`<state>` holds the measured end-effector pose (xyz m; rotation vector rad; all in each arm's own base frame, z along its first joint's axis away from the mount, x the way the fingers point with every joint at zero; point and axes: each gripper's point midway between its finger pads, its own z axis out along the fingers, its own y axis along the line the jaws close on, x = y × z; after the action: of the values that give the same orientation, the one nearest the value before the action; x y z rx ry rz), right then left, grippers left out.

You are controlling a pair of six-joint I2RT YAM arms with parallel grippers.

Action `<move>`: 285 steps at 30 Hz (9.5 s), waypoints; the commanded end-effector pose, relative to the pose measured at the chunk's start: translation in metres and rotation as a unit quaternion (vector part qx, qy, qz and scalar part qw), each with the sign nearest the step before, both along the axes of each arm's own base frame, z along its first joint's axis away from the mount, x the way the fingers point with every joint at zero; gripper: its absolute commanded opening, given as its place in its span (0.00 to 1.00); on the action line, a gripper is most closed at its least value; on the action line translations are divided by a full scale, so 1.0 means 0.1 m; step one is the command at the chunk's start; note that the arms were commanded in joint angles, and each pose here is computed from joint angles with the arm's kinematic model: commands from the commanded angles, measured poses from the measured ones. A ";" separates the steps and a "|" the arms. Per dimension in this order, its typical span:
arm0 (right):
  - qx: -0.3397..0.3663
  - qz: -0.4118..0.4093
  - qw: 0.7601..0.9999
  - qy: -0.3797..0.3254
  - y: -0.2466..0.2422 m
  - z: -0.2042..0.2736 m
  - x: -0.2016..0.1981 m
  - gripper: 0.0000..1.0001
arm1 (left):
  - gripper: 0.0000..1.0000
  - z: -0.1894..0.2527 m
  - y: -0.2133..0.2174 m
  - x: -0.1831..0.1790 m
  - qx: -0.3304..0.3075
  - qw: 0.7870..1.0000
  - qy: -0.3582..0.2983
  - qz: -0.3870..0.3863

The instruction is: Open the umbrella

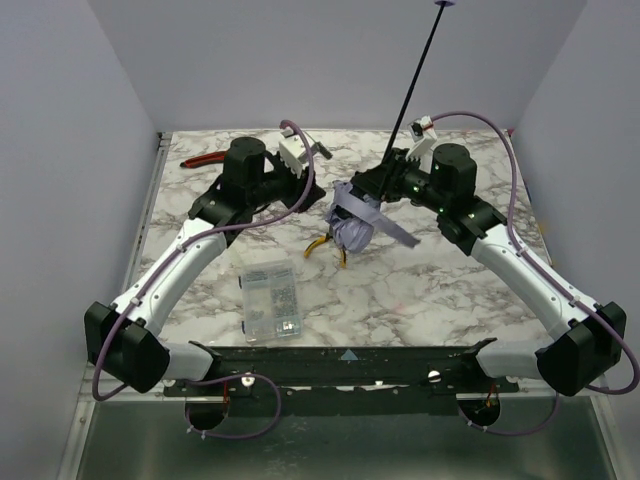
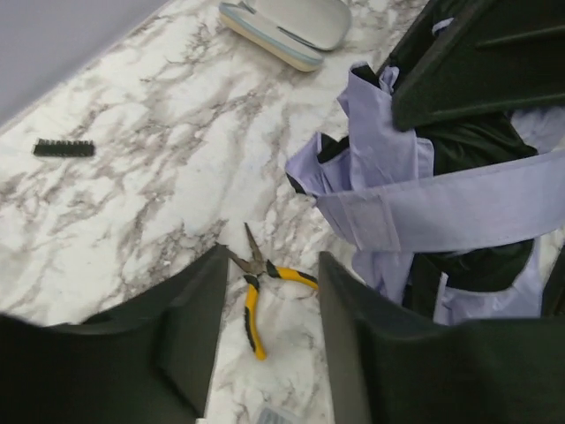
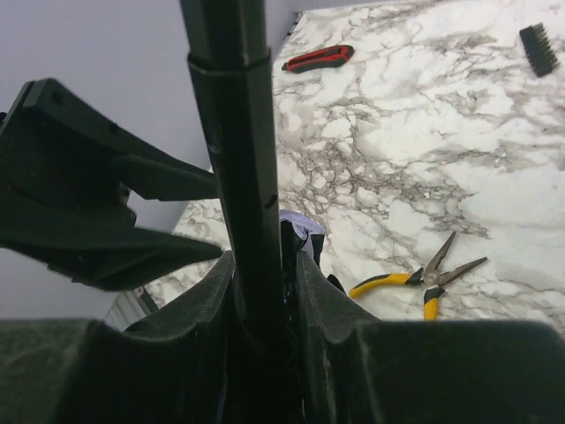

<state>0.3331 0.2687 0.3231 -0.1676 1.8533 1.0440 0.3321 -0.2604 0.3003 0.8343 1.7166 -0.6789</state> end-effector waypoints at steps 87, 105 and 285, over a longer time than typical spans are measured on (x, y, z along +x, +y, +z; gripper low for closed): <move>-0.167 -0.019 0.952 -0.255 -0.70 0.64 -0.13 0.92 | 0.00 1.76 -0.19 -0.70 -0.021 0.920 -0.357 -0.163; -0.146 0.191 0.903 -0.355 -0.06 0.62 -0.21 0.58 | 0.00 1.93 -0.28 -0.17 -0.069 0.946 -0.251 -0.191; 0.009 0.176 0.880 -0.440 0.56 1.69 -0.11 0.00 | 0.20 -0.22 -0.12 -1.39 0.084 0.897 -0.085 -0.425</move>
<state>0.3210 0.3349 0.4423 -0.8725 1.1446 1.0322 0.2066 -0.2857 0.2900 1.6980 1.2158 -1.0365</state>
